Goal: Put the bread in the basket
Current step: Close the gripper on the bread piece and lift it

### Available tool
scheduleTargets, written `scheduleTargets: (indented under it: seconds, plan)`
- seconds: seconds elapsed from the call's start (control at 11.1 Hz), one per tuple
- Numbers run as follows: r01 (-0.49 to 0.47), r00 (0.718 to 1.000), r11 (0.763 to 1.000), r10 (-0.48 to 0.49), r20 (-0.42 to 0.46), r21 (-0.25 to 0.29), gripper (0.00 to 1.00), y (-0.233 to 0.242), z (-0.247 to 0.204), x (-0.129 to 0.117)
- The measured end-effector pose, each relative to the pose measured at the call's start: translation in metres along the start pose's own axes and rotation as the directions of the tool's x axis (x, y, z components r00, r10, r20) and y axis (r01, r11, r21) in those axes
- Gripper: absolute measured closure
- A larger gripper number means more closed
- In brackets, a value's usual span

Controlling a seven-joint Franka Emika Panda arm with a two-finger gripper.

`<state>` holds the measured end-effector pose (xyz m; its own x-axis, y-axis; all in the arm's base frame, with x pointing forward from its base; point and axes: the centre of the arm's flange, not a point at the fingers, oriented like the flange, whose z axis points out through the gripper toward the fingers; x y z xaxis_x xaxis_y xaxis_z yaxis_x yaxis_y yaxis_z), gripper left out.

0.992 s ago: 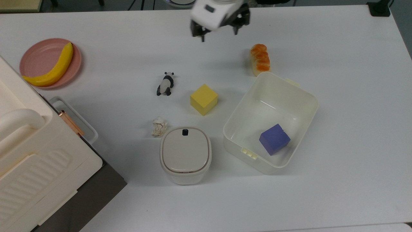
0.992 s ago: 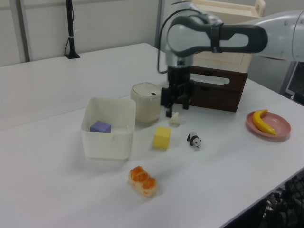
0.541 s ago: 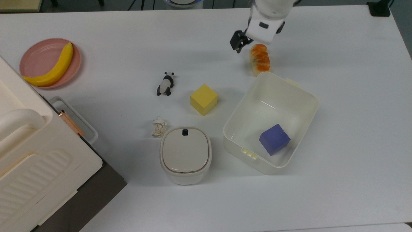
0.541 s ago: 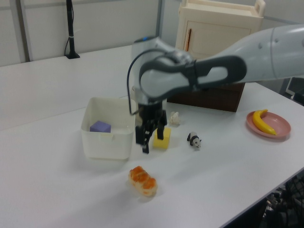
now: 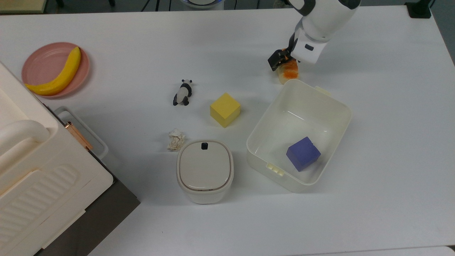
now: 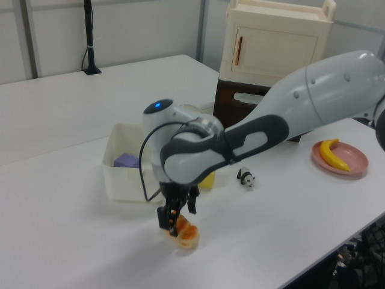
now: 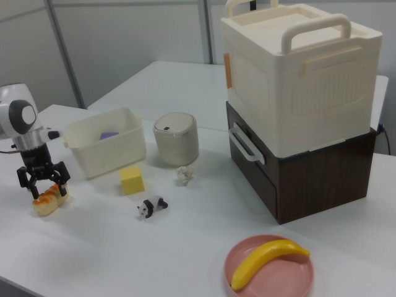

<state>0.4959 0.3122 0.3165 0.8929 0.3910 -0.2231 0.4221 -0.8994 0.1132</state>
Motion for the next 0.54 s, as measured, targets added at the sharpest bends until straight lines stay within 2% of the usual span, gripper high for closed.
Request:
scheduleTargets:
  seconds: [0.09, 0.18, 0.27, 0.36, 0.45, 0.54]
  plan:
    - [-0.005, 1.0, 1.0, 0.005, 0.005, -0.01, 0.02, -0.0056, 0.0062, 0.0012]
    - [-0.007, 1.0, 1.0, 0.007, 0.008, -0.02, 0.11, -0.0101, 0.0113, 0.0021]
    - [-0.008, 1.0, 1.0, 0.008, 0.012, -0.028, 0.29, -0.0134, 0.0154, 0.0027]
    - [-0.008, 1.0, 1.0, 0.008, 0.011, -0.028, 0.38, -0.0138, 0.0152, 0.0028]
    - [-0.01, 1.0, 1.0, 0.01, 0.005, -0.027, 0.54, -0.013, 0.0123, 0.0035]
    - [-0.013, 1.0, 1.0, 0.013, 0.001, -0.026, 0.64, -0.0112, 0.0097, 0.0039]
